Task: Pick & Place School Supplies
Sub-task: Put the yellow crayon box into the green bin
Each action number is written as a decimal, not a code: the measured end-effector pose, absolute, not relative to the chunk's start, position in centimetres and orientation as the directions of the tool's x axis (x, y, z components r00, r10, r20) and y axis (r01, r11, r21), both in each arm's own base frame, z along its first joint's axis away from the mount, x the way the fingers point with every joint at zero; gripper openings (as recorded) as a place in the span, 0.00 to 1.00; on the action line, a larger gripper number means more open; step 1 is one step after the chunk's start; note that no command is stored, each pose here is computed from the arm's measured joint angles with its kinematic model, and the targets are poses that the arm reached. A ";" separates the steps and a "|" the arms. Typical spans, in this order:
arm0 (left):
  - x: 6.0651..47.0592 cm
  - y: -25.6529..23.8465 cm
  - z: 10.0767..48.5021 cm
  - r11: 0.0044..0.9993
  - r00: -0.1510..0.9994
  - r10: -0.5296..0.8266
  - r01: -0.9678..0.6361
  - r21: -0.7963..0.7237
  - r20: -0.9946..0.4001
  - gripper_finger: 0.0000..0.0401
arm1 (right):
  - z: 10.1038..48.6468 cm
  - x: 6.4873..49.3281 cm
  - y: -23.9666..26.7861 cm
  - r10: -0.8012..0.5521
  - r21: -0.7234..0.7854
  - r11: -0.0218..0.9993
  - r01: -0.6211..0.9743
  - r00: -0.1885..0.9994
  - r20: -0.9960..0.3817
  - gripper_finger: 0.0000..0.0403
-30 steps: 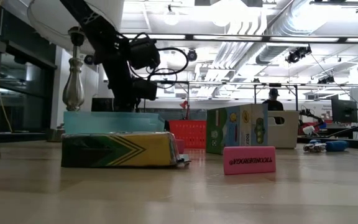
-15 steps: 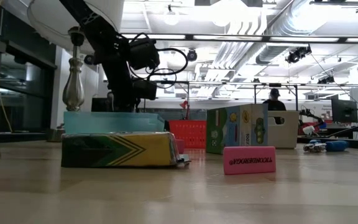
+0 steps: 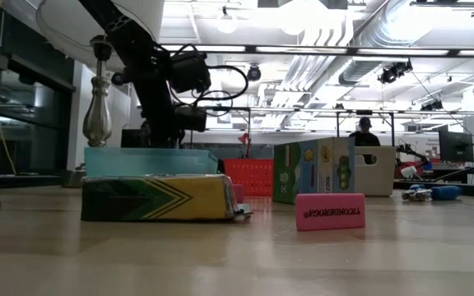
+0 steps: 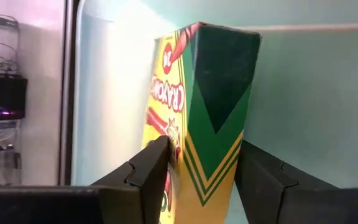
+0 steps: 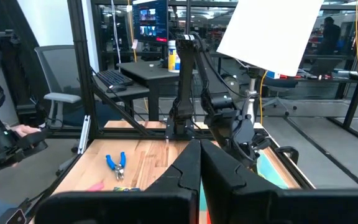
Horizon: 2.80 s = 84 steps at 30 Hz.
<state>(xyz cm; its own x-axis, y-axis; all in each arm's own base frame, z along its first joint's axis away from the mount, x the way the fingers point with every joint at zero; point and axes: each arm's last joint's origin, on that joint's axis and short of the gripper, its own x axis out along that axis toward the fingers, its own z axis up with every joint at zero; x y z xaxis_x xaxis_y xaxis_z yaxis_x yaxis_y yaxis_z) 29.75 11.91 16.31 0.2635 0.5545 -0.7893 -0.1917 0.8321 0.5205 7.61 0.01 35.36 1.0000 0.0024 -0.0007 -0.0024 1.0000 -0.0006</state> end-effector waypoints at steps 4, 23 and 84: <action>29.8 11.6 16.2 0.839 0.263 0.544 -0.177 0.514 -0.797 0.44 | 35.4 7.6 0.0 0.002 -0.001 1.000 -0.002 1.000 -0.001 0.00; 29.7 10.7 15.8 0.875 0.260 0.482 -0.184 0.447 -0.837 0.44 | 35.4 7.6 0.0 0.003 0.000 1.000 -0.003 1.000 -0.001 0.00; 29.7 10.5 18.5 0.867 0.372 0.497 -0.172 0.468 -0.784 0.51 | 35.4 7.6 0.0 0.003 0.000 1.000 -0.003 1.000 -0.001 0.00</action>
